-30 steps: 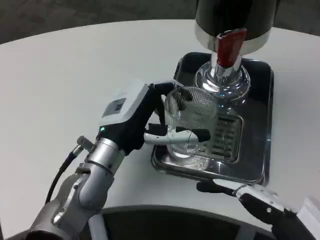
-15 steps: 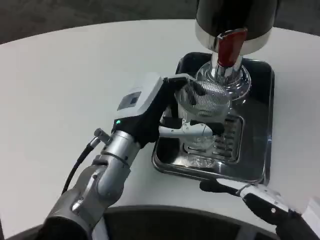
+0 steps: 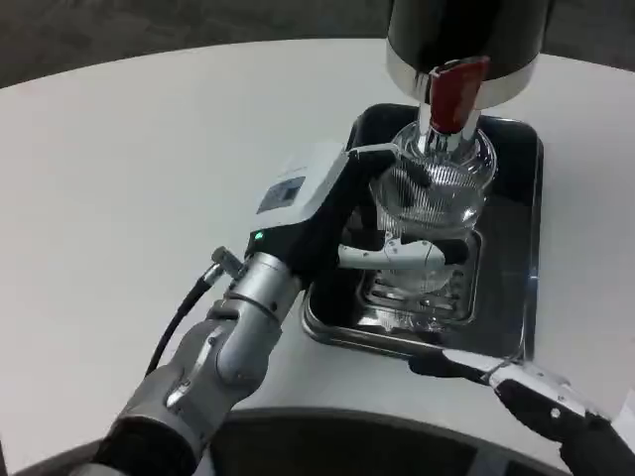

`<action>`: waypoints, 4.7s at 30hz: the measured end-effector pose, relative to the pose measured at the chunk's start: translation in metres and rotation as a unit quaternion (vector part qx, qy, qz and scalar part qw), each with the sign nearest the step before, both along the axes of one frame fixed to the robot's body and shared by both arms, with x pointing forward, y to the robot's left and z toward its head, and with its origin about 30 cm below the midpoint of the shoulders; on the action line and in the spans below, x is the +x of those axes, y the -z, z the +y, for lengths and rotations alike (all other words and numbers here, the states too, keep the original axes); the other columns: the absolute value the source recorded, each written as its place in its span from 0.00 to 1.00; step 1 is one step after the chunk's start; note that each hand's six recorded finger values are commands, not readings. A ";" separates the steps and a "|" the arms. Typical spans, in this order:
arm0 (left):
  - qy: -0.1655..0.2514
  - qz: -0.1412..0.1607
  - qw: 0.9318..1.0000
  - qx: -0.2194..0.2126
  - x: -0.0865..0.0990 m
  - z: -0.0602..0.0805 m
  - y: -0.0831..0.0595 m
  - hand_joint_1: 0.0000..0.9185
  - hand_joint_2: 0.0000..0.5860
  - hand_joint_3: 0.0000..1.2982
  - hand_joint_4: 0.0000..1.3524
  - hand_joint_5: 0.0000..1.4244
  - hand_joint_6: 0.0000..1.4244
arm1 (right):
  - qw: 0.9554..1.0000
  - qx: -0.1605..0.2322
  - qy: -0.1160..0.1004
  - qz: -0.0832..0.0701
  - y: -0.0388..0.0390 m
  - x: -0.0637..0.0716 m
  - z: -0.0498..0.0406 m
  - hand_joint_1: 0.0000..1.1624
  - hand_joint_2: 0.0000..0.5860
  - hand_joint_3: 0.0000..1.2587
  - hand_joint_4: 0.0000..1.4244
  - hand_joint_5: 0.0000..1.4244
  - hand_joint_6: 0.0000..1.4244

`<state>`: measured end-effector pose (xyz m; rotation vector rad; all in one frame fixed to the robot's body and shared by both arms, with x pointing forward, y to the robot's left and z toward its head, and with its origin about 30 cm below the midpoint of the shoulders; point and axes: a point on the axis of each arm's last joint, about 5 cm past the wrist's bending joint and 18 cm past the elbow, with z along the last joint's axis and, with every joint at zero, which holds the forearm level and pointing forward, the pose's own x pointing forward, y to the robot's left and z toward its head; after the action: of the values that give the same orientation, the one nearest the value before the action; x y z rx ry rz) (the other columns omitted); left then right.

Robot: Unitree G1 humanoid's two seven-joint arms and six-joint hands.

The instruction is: Grasp the cup under the faucet to collect the drink, then remove the cup.

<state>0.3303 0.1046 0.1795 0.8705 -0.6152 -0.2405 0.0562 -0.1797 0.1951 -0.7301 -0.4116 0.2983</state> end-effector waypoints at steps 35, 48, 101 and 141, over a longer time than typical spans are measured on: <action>0.015 0.012 0.999 0.031 -0.001 0.008 0.004 0.39 0.18 0.25 0.16 0.30 0.31 | 1.000 0.016 0.010 -0.001 0.0012 0.000 0.0009 0.52 0.78 0.23 0.18 0.15 0.09; 0.019 0.021 0.999 0.032 -0.003 0.009 0.007 0.35 0.15 0.11 0.03 0.14 0.19 | 1.000 0.017 0.012 0.000 0.0016 0.000 0.0008 0.52 0.78 0.24 0.18 0.15 0.09; 0.153 0.054 0.959 -0.231 -0.056 0.098 -0.032 0.00 0.01 0.06 0.03 0.11 0.10 | 1.000 0.025 0.017 0.001 0.0045 0.000 0.0009 0.53 0.78 0.25 0.18 0.15 0.09; 0.368 0.168 0.887 -0.224 -0.010 0.097 -0.091 0.00 0.00 0.08 0.01 0.09 0.04 | 0.999 0.029 0.018 0.004 0.0058 0.000 0.0012 0.53 0.78 0.25 0.18 0.15 0.09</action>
<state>0.3201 0.2014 0.2709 0.1030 -0.6162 -0.8824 0.0561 -0.1784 0.1893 -0.6795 -0.3978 0.2540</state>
